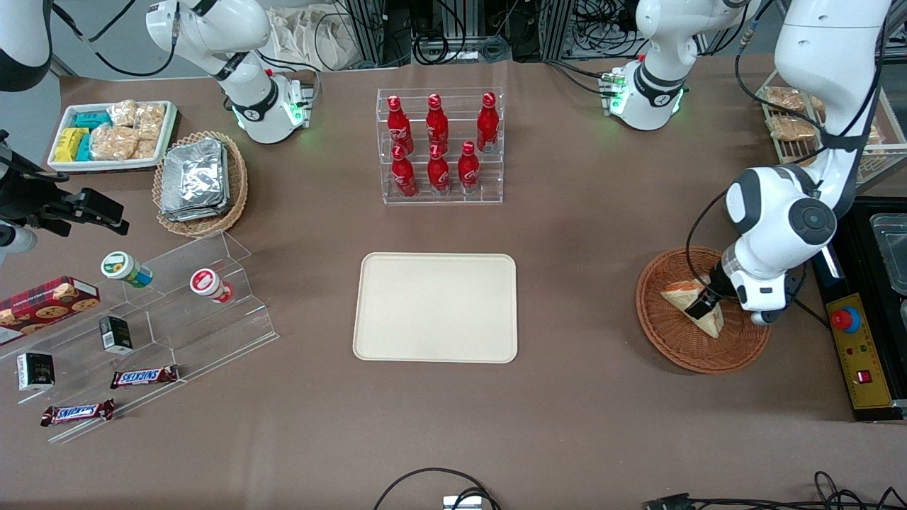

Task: Place sandwich from basket to tray
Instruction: 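Close the left gripper on the wrapped sandwich's end, then lift the sandwich out of the basket with the left gripper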

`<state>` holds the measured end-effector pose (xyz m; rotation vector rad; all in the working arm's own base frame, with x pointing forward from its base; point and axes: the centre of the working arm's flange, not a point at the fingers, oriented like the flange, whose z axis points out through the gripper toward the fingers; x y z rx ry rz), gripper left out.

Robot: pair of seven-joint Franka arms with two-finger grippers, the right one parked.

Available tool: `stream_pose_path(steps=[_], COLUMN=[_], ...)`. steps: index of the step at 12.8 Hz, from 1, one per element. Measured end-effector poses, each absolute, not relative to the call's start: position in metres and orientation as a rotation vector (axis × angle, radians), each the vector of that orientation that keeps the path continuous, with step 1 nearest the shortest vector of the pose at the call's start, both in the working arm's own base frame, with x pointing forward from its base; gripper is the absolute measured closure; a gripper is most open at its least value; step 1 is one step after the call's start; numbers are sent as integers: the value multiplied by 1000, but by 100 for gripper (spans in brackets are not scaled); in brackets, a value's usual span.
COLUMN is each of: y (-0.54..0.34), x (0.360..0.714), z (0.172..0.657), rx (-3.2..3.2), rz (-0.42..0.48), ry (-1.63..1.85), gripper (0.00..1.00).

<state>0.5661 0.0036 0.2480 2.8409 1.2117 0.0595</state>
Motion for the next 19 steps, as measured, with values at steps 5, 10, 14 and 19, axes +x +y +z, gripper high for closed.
stream_pose_path(steps=[5, 10, 14, 19], y=[2, -2, -15, -138], x=[566, 592, 625, 620], z=[242, 289, 370, 433], rx=[2845, 2894, 2972, 3105], rz=[39, -103, -155, -232], ry=[1209, 1204, 1038, 656], gripper=[44, 67, 78, 84])
